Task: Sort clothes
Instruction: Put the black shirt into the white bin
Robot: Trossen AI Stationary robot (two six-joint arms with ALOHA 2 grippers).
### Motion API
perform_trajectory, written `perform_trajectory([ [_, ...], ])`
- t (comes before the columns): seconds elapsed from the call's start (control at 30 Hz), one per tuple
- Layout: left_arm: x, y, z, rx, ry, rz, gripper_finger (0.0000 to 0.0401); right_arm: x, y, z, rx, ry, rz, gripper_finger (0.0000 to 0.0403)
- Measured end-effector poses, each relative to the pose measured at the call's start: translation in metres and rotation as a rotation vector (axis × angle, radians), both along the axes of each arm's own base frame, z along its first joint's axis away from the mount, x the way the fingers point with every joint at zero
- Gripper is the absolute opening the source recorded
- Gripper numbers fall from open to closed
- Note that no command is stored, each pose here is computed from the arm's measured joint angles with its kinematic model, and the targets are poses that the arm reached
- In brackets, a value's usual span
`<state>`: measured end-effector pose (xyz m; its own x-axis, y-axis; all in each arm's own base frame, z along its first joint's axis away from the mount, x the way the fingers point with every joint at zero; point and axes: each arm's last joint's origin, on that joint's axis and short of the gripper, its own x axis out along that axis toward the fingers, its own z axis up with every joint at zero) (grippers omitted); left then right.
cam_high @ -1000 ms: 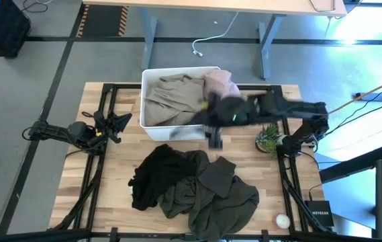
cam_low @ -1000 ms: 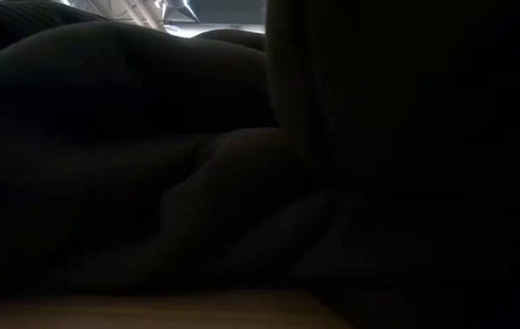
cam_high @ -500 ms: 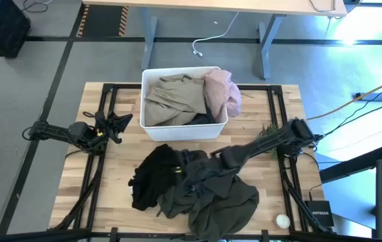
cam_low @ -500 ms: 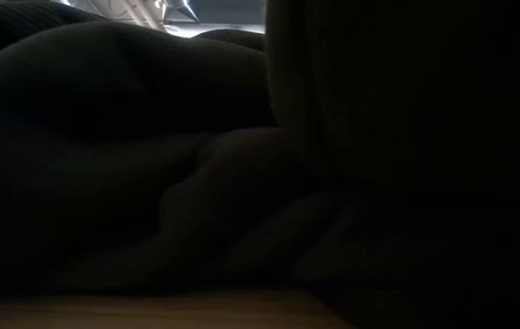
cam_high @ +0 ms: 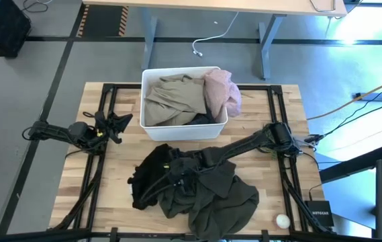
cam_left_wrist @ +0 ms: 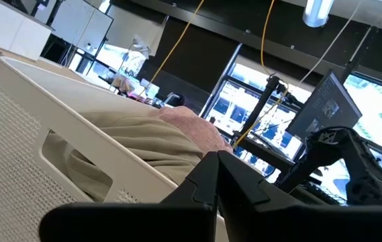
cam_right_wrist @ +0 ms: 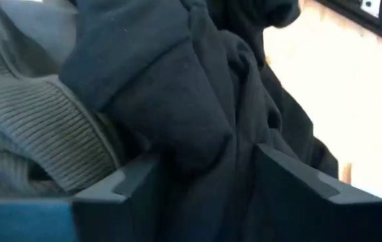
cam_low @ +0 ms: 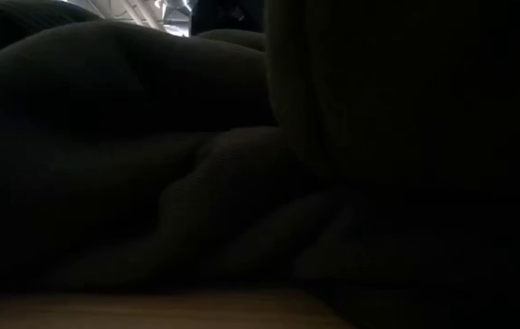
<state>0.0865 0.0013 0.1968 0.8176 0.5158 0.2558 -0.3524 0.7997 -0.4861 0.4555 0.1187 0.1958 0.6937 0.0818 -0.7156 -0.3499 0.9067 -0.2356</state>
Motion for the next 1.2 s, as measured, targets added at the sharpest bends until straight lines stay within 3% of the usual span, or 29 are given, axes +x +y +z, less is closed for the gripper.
perform_trajectory([
  [0.07,0.000,0.000,0.000,0.000,0.000,0.000,0.0004,0.000,-0.003,0.002,-0.004,-0.001,-0.003,0.0168],
  [0.2,0.000,0.000,0.000,0.000,0.000,0.000,0.0004,-0.002,-0.004,0.017,-0.051,-0.005,0.013,0.0036],
  [0.23,0.000,0.000,0.000,0.000,-0.001,0.000,0.0004,-0.003,-0.004,0.025,-0.058,-0.015,0.013,0.0023],
  [0.4,0.000,0.000,0.000,0.000,-0.001,0.000,0.0004,-0.013,-0.009,0.078,-0.077,-0.132,-0.033,0.0041],
  [0.53,0.000,0.000,0.000,0.000,-0.001,0.000,0.0004,-0.027,-0.019,0.134,-0.121,-0.276,-0.072,0.0021],
  [0.93,0.000,0.000,0.000,-0.004,-0.003,-0.001,0.0004,-0.090,-0.094,0.308,-0.215,-0.753,-0.389,0.0027],
  [1.2,0.000,0.000,0.000,-0.004,-0.003,-0.001,0.0004,-0.140,-0.145,0.394,-0.214,-1.138,-0.539,0.0027],
])
